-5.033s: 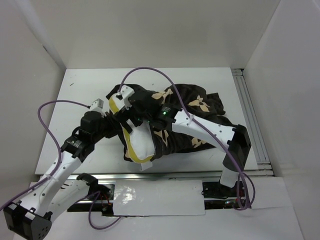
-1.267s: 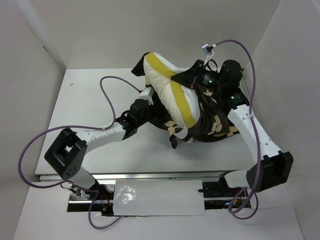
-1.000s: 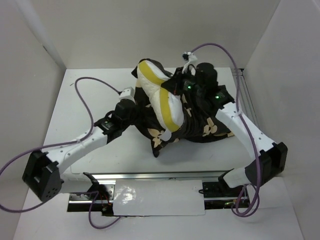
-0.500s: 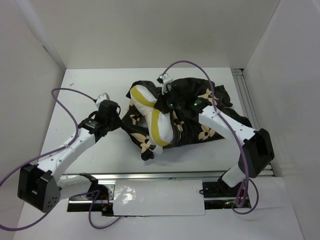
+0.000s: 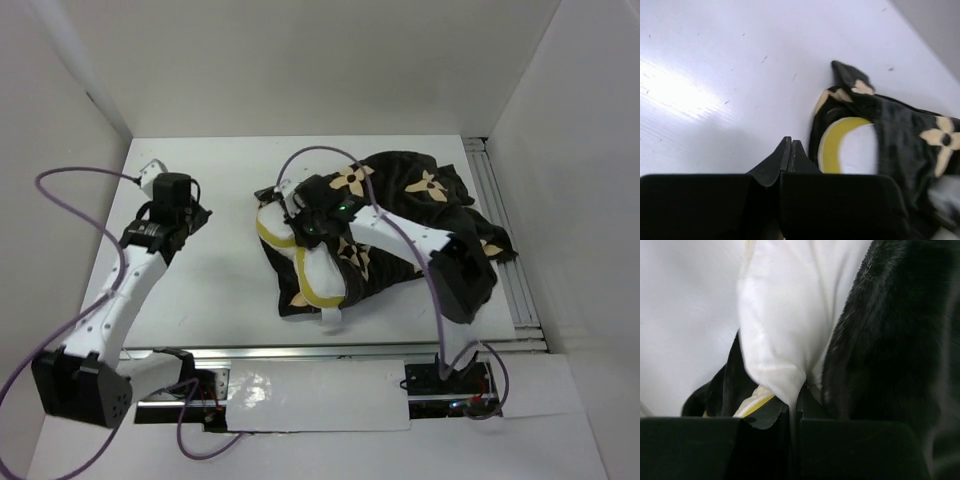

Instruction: Put the pillow into the pillowcase

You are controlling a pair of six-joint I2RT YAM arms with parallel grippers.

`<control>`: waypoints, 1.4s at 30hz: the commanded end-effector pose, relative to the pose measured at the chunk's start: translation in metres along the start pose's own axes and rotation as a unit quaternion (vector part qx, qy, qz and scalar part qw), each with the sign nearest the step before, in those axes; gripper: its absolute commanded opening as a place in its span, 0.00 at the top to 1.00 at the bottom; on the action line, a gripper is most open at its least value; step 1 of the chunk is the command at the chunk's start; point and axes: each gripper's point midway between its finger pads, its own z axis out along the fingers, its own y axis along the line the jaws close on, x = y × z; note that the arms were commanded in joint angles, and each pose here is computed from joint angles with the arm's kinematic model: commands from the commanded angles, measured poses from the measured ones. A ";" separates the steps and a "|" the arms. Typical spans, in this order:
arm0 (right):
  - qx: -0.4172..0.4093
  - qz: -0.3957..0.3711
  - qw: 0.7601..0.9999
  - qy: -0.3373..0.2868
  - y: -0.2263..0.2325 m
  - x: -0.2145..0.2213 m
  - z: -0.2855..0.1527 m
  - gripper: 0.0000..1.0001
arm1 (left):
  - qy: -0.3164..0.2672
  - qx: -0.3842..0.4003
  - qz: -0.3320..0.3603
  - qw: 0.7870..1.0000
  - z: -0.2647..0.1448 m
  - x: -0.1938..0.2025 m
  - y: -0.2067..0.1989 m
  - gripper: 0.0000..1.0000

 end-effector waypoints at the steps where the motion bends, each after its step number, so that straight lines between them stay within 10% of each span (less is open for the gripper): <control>1: 0.061 -0.016 0.984 0.164 -0.024 0.078 0.030 1.00 | -0.069 0.057 -0.005 0.996 -0.037 -0.036 -0.014 1.00; 6: 0.096 0.048 0.993 0.046 -0.034 0.029 0.018 1.00 | 0.001 0.132 0.046 0.990 -0.036 -0.002 -0.032 1.00; 10: 0.019 0.105 0.980 -0.167 -0.040 -0.060 -0.066 1.00 | 0.059 0.184 0.054 0.980 -0.023 0.037 -0.047 0.93; 15: -0.031 0.101 0.943 -0.315 -0.047 -0.125 -0.172 1.00 | 0.061 0.298 0.087 0.949 -0.039 0.063 -0.083 0.41; 27: -0.092 0.107 0.930 -0.341 -0.034 -0.141 -0.202 1.00 | 0.100 0.418 0.155 0.890 -0.077 0.139 -0.177 0.26; 42: -0.185 0.121 0.899 -0.379 -0.020 -0.165 -0.238 1.00 | 0.027 0.246 0.115 0.962 -0.007 0.188 -0.204 0.10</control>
